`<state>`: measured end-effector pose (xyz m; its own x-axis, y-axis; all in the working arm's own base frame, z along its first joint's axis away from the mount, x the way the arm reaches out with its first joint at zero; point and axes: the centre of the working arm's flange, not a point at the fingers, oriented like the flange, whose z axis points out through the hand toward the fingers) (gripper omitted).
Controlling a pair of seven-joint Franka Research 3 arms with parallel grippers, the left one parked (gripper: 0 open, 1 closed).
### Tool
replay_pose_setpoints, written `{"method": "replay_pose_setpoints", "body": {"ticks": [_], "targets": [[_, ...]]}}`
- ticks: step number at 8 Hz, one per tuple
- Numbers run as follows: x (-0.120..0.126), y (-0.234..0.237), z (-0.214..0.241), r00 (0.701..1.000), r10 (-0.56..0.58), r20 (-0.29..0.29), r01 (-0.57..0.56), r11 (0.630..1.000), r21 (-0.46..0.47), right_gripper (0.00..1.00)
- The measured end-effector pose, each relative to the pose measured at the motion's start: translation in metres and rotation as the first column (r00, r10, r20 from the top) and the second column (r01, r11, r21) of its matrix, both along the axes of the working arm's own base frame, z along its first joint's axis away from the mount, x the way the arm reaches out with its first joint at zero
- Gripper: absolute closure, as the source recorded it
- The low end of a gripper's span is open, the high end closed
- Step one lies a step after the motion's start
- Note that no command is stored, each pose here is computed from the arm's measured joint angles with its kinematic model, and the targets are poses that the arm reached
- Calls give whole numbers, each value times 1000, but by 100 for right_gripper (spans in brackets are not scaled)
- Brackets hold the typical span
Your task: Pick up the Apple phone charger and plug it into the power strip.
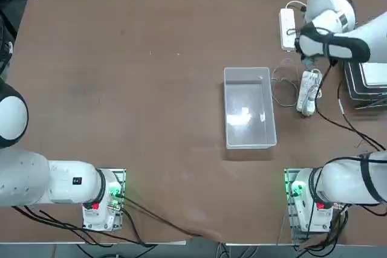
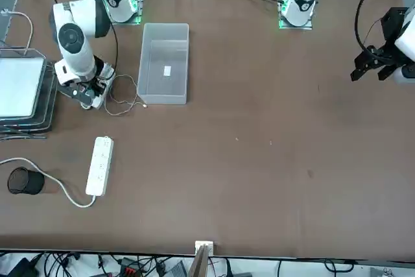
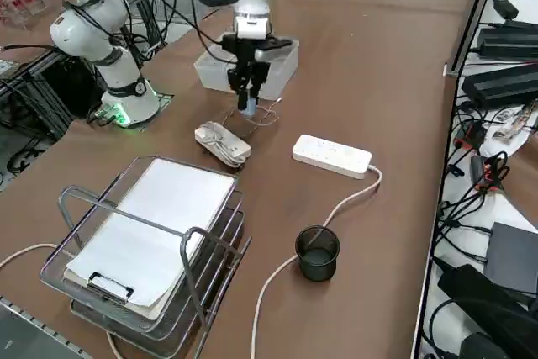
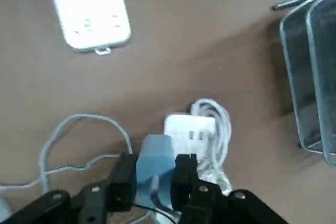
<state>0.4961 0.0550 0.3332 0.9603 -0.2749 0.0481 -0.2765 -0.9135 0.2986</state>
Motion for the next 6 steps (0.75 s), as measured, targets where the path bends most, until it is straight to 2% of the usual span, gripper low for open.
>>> {"method": "replay_pose_setpoints", "body": {"ticks": [3,6], "targets": [[47,9,18,1000,13,-22,-10,993,119,64],[90,15,2,997,74,-37,-65,979,194,64]]}}
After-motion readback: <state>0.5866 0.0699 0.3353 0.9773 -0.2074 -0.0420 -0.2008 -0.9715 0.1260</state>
